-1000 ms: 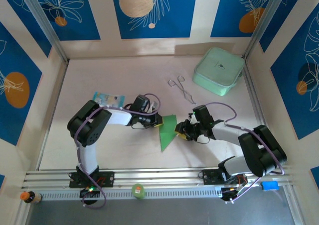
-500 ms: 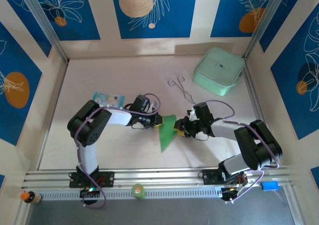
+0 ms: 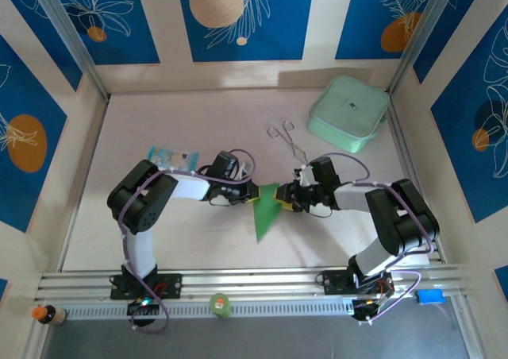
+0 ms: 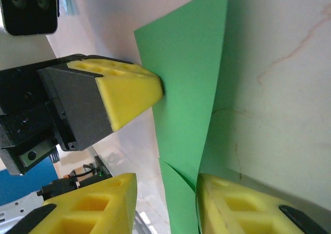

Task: Fold a paper plane with a square sheet of paper (pick it up from the middle)
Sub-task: Fold the wing for the fifth time at the center of the table.

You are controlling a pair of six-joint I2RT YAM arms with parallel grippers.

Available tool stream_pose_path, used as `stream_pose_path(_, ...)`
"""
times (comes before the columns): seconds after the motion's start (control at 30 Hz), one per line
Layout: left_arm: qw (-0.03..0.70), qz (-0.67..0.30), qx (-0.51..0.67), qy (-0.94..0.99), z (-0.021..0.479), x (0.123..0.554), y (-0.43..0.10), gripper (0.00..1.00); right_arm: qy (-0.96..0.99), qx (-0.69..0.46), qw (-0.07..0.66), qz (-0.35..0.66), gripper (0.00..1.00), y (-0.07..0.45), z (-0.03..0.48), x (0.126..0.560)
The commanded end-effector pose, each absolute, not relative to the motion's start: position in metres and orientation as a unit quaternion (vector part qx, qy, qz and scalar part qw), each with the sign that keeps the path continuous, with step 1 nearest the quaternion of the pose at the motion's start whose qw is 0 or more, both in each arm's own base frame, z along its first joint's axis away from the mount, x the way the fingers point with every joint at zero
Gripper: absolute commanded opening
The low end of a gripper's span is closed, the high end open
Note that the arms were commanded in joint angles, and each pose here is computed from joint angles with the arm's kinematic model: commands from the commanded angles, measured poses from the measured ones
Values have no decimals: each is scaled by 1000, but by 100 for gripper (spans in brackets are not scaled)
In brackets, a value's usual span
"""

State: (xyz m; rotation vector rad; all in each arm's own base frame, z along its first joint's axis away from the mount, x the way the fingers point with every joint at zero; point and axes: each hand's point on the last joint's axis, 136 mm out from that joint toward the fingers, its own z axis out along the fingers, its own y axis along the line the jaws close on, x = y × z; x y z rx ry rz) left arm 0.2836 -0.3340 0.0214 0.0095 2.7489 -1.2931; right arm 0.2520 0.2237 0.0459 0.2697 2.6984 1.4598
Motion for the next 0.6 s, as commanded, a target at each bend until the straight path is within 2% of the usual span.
stream_pose_path(0.0, 17, -397, -11, 918, 0, 267, -322, 8, 871, 54, 31, 488, 36, 229, 53, 255)
stream_pose_path(0.4, 17, -396, -7, 918, 3, 267, -323, 8, 879, 65, 16, 472, 36, 223, 38, 265)
stream_pose_path(0.57, 17, -398, -7, 917, 3, 267, -323, 8, 873, 50, 8, 486, 31, 228, 40, 270)
